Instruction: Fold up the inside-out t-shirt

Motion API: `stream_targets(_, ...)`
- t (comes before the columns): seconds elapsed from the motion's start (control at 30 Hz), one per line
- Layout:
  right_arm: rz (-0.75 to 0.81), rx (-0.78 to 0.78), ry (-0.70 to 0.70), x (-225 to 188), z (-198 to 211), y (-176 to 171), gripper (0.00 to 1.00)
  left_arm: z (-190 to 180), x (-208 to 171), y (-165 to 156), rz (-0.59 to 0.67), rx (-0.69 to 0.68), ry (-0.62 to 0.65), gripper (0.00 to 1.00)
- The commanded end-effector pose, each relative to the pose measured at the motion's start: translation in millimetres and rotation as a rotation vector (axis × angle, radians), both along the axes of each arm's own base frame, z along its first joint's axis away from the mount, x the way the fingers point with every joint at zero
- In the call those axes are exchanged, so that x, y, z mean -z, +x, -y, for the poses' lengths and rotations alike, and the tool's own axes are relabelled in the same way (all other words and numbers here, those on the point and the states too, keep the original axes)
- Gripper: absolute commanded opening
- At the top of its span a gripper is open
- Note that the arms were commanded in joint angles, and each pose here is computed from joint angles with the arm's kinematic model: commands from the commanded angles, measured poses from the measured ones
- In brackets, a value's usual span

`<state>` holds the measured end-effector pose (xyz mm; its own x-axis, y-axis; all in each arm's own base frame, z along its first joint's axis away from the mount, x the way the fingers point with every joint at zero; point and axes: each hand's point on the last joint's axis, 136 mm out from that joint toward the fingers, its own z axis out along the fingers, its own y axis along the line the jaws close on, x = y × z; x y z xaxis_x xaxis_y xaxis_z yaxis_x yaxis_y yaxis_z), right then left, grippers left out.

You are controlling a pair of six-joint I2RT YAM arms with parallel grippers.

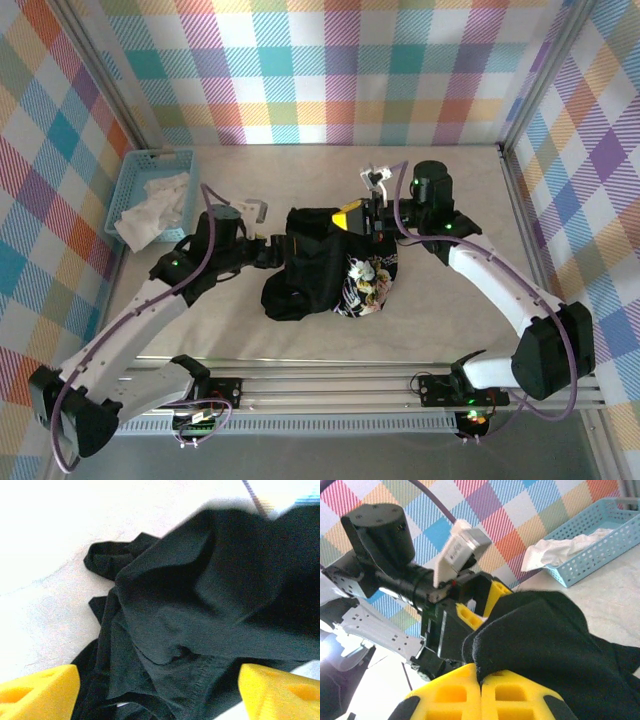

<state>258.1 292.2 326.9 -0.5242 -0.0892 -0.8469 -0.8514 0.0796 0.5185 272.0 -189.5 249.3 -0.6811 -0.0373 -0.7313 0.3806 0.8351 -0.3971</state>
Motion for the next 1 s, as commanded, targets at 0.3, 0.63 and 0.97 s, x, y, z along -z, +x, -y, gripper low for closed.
stream_targets(0.3,0.070,-0.081,-0.008,-11.4,0.3,-14.5,0.00,29.3,-30.3,7.7,0.049,0.142,-0.010,0.84)
stream_targets(0.63,0.044,-0.102,-0.005,-6.9,0.7,-18.6,0.00,48.2,-34.8,23.8,0.060,0.166,-0.036,0.58)
stream_targets(0.97,-0.016,0.010,-0.143,11.5,9.7,-7.4,0.00,66.6,-65.2,38.8,0.086,0.165,-0.138,0.01)
